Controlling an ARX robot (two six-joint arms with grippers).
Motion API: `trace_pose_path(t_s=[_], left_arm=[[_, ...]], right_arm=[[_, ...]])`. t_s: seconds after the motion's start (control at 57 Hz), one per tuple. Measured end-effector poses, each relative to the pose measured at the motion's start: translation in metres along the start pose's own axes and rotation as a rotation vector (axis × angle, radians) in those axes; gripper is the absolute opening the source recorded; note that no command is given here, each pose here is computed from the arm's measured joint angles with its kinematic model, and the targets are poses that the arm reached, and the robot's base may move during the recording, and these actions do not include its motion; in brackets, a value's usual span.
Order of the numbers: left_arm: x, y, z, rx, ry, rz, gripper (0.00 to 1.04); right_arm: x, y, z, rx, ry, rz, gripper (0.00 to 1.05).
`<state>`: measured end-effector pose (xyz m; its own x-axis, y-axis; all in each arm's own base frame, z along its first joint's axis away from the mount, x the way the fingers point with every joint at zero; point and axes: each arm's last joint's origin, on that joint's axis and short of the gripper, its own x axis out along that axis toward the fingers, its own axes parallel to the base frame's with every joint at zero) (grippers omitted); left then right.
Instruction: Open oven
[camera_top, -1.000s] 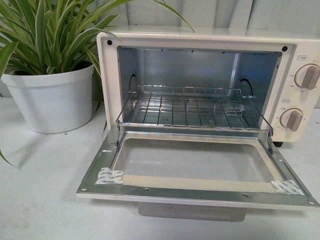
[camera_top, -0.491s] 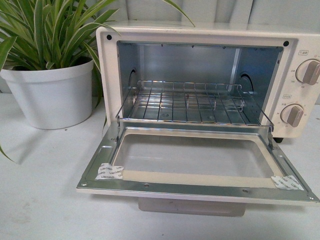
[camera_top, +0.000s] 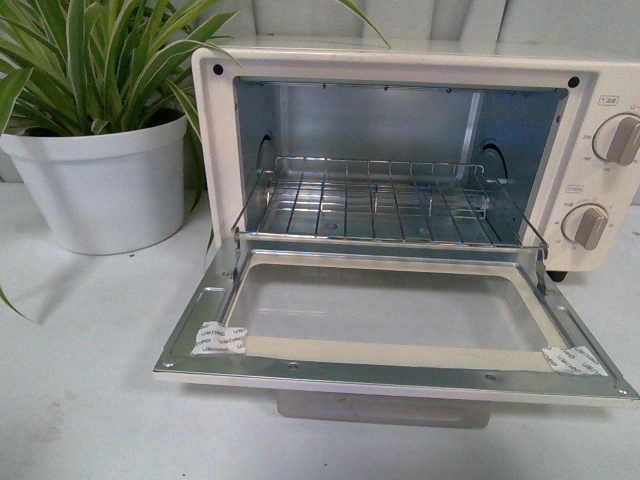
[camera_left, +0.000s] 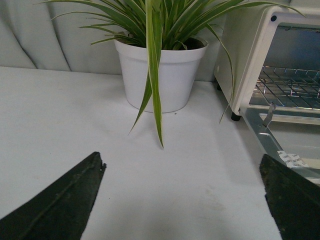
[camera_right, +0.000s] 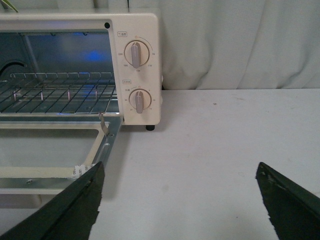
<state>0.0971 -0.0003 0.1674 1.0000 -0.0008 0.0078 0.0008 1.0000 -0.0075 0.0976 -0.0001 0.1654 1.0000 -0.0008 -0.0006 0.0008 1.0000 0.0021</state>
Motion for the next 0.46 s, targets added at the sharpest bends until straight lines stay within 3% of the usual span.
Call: trace_pose_path(t_s=[0.053, 0.456], left_arm=[[0.0, 0.0, 0.0, 0.002, 0.0, 0.0, 0.99], [0.0, 0.0, 0.0, 0.002, 0.0, 0.0, 0.98]], right_arm=[[0.0, 0.0, 0.0, 0.001, 0.0, 0.0, 0.97], [0.0, 0.0, 0.0, 0.0, 0.0, 0.0, 0.95]])
